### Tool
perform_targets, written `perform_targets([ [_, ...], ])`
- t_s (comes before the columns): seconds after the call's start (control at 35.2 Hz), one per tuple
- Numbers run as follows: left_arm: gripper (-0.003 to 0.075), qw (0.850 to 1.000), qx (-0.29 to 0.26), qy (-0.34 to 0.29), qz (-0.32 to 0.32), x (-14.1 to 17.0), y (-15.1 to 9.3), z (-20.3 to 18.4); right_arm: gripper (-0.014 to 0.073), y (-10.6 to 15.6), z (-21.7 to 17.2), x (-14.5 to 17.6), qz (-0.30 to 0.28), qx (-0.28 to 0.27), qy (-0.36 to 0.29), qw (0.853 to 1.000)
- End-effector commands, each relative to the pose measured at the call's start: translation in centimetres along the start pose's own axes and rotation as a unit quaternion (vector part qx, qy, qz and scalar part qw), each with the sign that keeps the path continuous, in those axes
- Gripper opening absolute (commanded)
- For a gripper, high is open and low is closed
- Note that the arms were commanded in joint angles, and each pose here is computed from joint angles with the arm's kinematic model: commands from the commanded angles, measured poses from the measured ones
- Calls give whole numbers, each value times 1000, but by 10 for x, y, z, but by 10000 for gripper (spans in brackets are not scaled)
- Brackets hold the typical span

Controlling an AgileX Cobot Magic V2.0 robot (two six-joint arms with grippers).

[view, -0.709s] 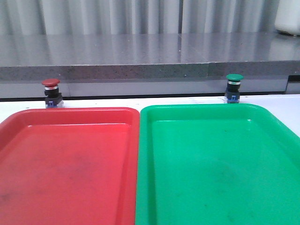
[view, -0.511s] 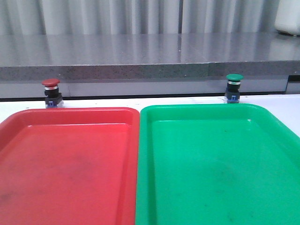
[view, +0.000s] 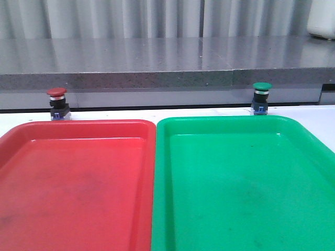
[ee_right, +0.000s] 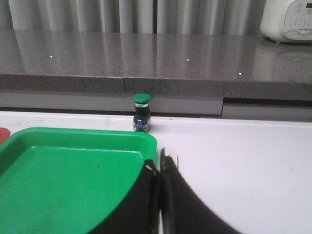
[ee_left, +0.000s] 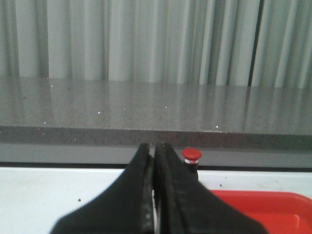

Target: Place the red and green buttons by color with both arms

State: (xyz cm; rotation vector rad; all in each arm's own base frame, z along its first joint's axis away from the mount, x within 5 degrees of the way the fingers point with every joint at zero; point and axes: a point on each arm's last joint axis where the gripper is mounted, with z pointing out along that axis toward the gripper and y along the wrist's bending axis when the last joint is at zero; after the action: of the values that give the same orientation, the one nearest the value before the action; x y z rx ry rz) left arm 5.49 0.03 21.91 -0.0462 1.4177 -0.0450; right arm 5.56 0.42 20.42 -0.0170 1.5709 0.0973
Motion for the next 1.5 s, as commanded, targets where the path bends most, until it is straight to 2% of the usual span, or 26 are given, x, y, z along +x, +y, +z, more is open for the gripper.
perform_targets([
  [0.0, -20, 995, 6, -99, -2, -42, -3, -5, -70, 2, -10, -45, -3, -2, -94, 996],
  [0.11, -20, 993, 6, -121, -2, -91, -5, -13, -70, 4, -23, -85, -14, -2, -106, 994],
  [0.2, -20, 995, 3, -100, -3, -129, -7, -15, -70, 6, -25, -112, -14, -2, -87, 996],
  [0.34, -20, 1000, -5, -5, -3, -166, -9, 1, -70, 8, -12, -142, -14, -2, -15, 1000],
  [0.45, -20, 996, -13, 92, -4, -162, -9, 24, -70, 8, 14, -143, -14, 1, 76, 997],
  [0.57, -20, 987, -17, 158, -4, -148, -8, 44, -70, 7, 37, -132, -13, 3, 134, 991],
  [0.74, -20, 979, -20, 205, -4, -134, -7, 65, -69, 6, 60, -121, -12, 5, 191, 982],
  [0.79, -15, 976, -21, 218, -4, -130, -6, 71, -32, 6, 65, -118, -13, 5, 201, 979],
  [0.82, 11, 974, -21, 224, -2, -129, -6, 74, 31, 6, 66, -117, -13, 5, 204, 979],
  [0.85, 73, 973, -22, 229, 2, -127, -6, 76, 128, 6, 67, -117, -13, 6, 206, 978],
  [0.91, 265, 972, -25, 235, 9, -125, -5, 80, 349, 6, 67, -117, -13, 6, 206, 978],
  [0.94, 398, 972, -24, 233, 9, -125, -5, 82, 465, 6, 67, -117, -13, 6, 206, 978],
  [0.99, 593, 974, -23, 227, 8, -125, -5, 86, 613, 6, 67, -117, -13, 6, 206, 978],
  [1.02, 643, 974, -22, 225, 2, -125, -6, 88, 652, 6, 67, -117, -13, 6, 206, 978],
  [1.08, 673, 972, -17, 233, -12, -123, -7, 95, 656, 6, 67, -117, -13, 6, 206, 978],
  [1.25, 673, 957, 47, 286, -1, -119, -31, 145, 650, 6, 67, -117, -13, 6, 206, 978],
  [1.33, 673, 946, 73, 316, 16, -113, -48, 182, 650, 6, 67, -116, -13, 6, 206, 978],
  [1.48, 672, 922, 72, 380, 23, -85, -62, 247, 650, 6, 67, -116, -13, 6, 206, 978],
])
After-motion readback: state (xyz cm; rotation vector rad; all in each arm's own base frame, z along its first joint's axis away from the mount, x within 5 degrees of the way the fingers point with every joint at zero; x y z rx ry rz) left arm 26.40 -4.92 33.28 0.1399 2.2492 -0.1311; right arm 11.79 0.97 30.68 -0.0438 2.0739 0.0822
